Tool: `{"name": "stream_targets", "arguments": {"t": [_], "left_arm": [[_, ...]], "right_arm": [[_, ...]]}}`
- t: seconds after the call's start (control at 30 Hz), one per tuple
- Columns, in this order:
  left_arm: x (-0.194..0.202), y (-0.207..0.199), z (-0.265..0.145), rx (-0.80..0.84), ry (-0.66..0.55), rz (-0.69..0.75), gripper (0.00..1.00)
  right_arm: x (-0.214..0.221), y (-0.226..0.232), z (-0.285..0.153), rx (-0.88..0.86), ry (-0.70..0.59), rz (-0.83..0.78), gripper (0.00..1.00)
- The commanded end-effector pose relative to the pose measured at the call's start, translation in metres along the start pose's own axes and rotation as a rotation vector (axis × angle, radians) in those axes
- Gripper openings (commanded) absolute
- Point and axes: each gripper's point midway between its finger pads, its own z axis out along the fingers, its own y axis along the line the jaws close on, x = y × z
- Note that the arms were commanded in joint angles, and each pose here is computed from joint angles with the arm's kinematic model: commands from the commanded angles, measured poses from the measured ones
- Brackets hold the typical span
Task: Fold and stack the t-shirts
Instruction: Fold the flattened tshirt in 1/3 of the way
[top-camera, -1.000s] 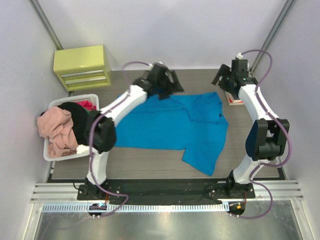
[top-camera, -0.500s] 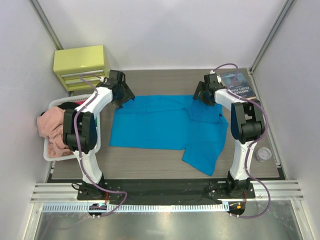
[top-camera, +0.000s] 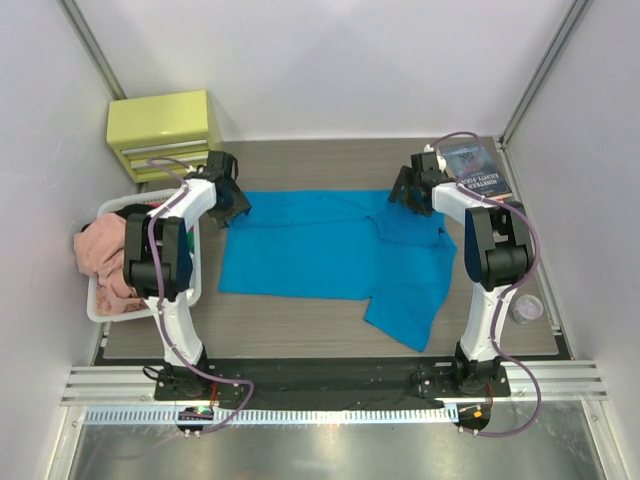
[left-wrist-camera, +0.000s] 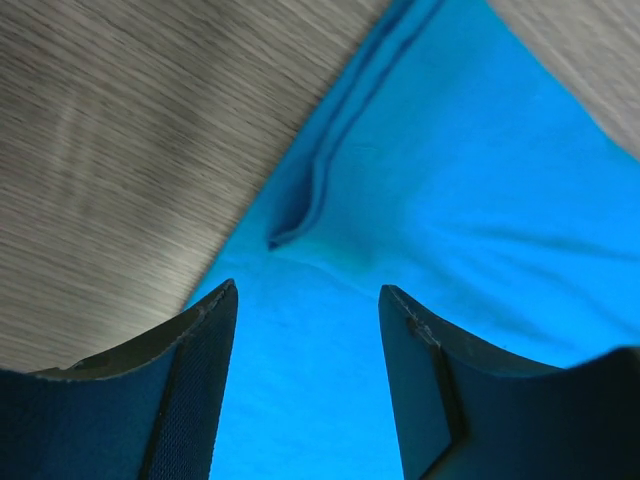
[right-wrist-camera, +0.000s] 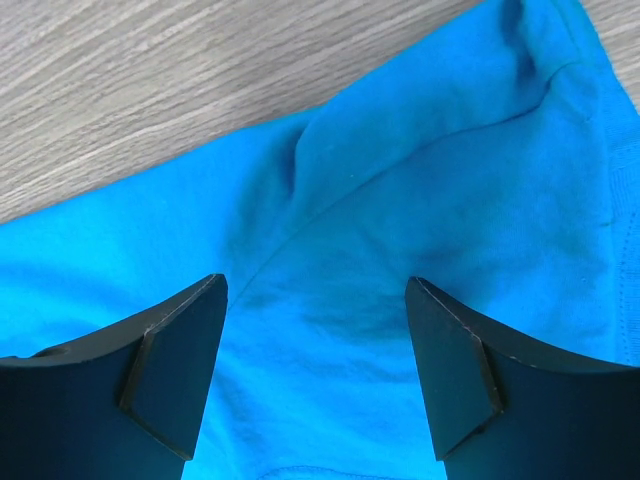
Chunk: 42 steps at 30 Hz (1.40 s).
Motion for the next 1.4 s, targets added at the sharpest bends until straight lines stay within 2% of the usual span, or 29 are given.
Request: {"name": "stream_targets", "arguments": {"t": [0.0,0.17,0.4,0.83,0.93,0.97,1.03,1.1,1.37], "left_arm": [[-0.009,0.007,0.007,-0.029,-0.035,0.035,0.58],[-0.013,0.011,0.008,-0.033,-0.040,0.056,0.54],[-0.009,0.013,0.018,-0.010,-0.016,0.053,0.41],[-0.001,0.007,0.033,0.023,0.019,0.062,0.31],[-0.002,0.007,0.033,0.022,0.016,0.064,0.20],[-0.003,0.007,0.032,0.021,0.011,0.068,0.14],[-0.008,0.009,0.029,0.010,-0.008,0.076,0.10],[-0.012,0.012,0.025,-0.006,-0.023,0.094,0.00],[-0.029,0.015,-0.001,-0.033,-0.063,0.161,0.02]], "right_arm": [[-0.030,0.013,-0.027,-0.043,-0.079,0.015,0.78],[-0.038,0.018,-0.033,-0.051,-0.096,0.017,0.78],[-0.038,0.018,-0.034,-0.043,-0.092,0.002,0.78],[-0.032,0.016,-0.029,-0.035,-0.065,-0.011,0.77],[-0.031,0.016,-0.028,-0.034,-0.064,-0.014,0.77],[-0.030,0.015,-0.028,-0.032,-0.061,-0.014,0.77],[-0.027,0.013,-0.028,-0.027,-0.054,-0.017,0.77],[-0.025,0.012,-0.027,-0.025,-0.050,-0.018,0.77],[-0.020,0.009,-0.027,-0.019,-0.039,-0.016,0.77]]}}
